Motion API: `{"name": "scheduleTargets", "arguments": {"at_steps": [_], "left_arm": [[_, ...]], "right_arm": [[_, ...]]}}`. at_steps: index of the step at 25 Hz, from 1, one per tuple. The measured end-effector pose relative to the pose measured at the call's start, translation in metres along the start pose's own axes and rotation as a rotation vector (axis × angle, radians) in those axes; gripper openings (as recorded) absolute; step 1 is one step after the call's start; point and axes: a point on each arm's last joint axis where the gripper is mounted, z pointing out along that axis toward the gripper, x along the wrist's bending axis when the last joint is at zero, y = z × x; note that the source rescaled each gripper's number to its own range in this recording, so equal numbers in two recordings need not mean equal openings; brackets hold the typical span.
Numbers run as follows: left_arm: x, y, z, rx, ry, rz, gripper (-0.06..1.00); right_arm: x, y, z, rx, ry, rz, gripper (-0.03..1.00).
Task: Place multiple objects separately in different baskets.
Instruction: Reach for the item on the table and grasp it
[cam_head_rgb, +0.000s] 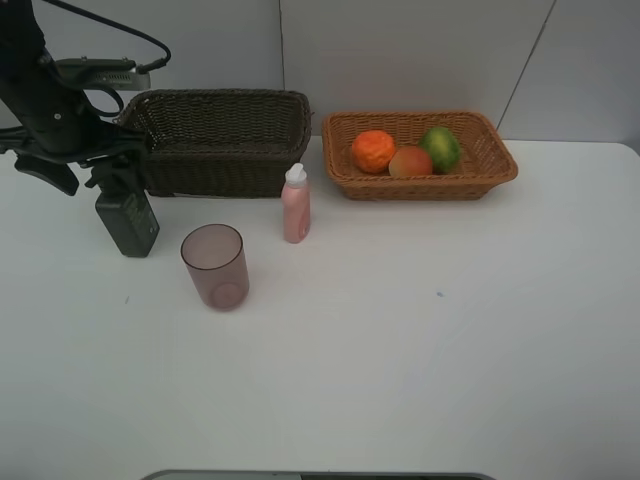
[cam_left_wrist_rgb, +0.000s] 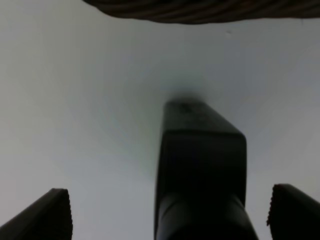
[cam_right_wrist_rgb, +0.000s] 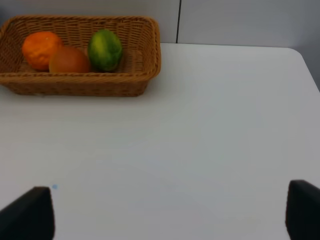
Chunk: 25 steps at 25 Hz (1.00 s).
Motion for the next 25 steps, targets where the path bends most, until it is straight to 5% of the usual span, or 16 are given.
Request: {"name": "scheduleTargets", "arguments": {"at_steps": [16,21,25], "left_arm": [[-0.003,0.006,0.027,-0.023,-0.027,-0.026,0.97],[-0.004,0.006,0.027,-0.022,-0.028,-0.029,0.46],[-0.004,0.006,0.027,-0.019,-0.028,-0.029,0.45]], "right_arm": [[0.0,0.0,0.0,0.0,0.001,0.0,0.93],[0.0,0.0,0.0,0.0,0.001,0.0,0.93],[0.0,0.0,0.0,0.0,0.001,0.0,0.93]]}}
